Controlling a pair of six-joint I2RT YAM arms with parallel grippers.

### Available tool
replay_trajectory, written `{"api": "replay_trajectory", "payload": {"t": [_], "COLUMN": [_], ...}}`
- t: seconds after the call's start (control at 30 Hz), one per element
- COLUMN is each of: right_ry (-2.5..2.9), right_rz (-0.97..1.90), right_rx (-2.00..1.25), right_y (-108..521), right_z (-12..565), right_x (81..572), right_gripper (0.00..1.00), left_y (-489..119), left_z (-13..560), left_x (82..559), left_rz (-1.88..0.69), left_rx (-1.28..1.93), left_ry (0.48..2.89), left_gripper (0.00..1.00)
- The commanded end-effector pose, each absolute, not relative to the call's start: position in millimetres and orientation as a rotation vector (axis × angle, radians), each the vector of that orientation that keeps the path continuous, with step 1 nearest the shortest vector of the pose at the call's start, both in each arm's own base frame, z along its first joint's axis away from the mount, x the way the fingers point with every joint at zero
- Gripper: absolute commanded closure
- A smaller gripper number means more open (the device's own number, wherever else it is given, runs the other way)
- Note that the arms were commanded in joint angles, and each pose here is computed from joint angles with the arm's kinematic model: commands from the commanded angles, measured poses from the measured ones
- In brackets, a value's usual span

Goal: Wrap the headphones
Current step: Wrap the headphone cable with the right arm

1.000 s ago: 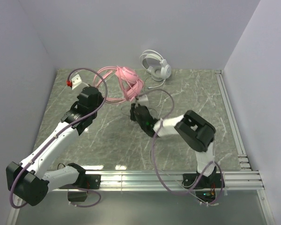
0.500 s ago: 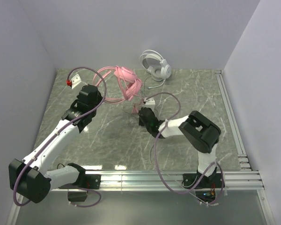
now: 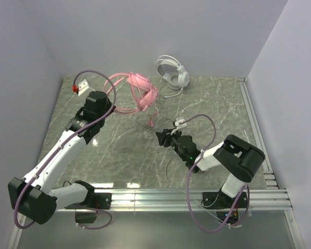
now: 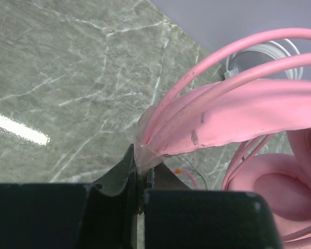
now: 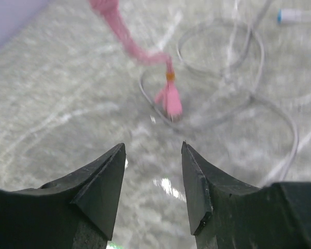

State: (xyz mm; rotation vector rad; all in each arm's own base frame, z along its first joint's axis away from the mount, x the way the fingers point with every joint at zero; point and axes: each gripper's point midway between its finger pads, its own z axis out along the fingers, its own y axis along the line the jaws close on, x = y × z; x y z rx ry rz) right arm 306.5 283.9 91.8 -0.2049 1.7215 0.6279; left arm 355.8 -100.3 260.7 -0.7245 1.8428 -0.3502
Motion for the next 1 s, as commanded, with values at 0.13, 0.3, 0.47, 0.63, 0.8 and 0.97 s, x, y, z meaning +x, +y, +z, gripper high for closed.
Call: {"api": "replay_trajectory", "payload": {"t": [0.13,0.3,0.47,0.63,0.8,0.97], "right_ry": [1.478,1.415,1.374,1.346,1.371,1.338], "right_rz": [0.604,0.619,0.647,0.698,0.653,0.714], "right_rx": [-0.272,-0.334,-0.369,-0.424,-0.337,-0.329], "right_y": [301,320,331,339,313,294], "right_z": [158,177,191,201,201,207], "right_x": [327,335,336,327,324,306], "right_gripper": [0.41,0.31,0.29,0.29,0.29,0.29], "left_y": [-114,-116,-119,-119,-116,-116], "left_z": [367,375,393,408,427,443], "left_x": [357,353,349,341,330,320], "left_rz": [-0.611,-0.633,-0.675,-0.701,-0.730,-0.775], "left_rx": [-0.755,-0.748,-0.733,-0.720,-0.710,-0.693], "left_ry": [1.633,1.635,1.623,1.611,1.577,1.549], "left_gripper": [0.99,1.00,0.99,1.00,1.00,1.00]}}
